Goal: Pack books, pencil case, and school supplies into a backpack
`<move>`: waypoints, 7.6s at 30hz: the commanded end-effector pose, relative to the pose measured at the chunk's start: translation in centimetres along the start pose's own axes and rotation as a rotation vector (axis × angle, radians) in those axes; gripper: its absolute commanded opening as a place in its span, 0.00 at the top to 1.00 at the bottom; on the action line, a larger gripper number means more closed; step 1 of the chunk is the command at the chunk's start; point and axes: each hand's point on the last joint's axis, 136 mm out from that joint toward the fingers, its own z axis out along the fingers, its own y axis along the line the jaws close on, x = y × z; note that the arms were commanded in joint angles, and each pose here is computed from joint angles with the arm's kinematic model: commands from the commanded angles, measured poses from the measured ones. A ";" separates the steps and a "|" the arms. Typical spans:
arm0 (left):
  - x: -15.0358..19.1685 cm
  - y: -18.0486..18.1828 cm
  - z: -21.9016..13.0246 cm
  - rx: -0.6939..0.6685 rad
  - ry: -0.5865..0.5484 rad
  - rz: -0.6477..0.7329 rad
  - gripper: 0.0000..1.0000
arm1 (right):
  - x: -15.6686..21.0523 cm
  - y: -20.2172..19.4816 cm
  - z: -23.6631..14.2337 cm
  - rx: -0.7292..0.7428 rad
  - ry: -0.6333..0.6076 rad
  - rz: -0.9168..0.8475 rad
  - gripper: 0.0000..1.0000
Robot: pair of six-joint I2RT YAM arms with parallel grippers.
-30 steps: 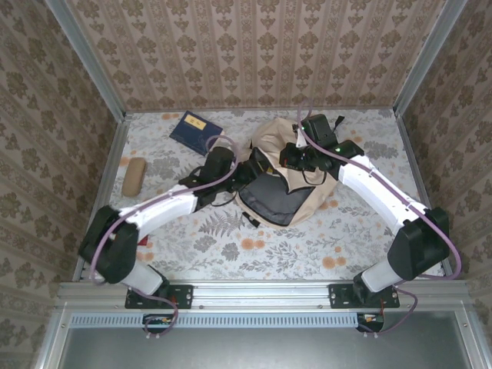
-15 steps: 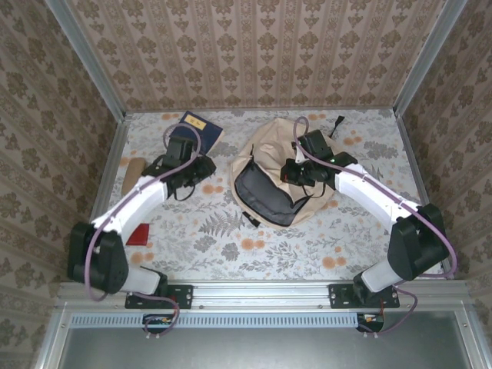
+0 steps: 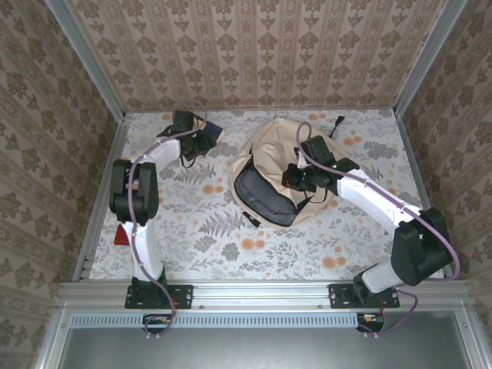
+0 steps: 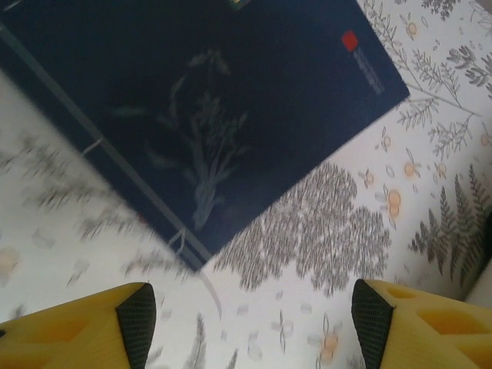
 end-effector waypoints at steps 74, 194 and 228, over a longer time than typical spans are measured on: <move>18.3 10.6 -15.6 -0.101 0.221 -0.193 0.35 | 7.5 13.6 8.6 -0.007 0.203 -0.407 0.49; 13.2 -16.6 -28.0 0.953 0.182 0.043 0.93 | -5.4 13.1 -1.2 -0.757 0.101 0.062 0.02; 13.5 -14.5 -24.4 0.878 -0.056 -0.288 0.49 | -8.1 12.7 -3.4 -0.775 -0.222 0.324 0.91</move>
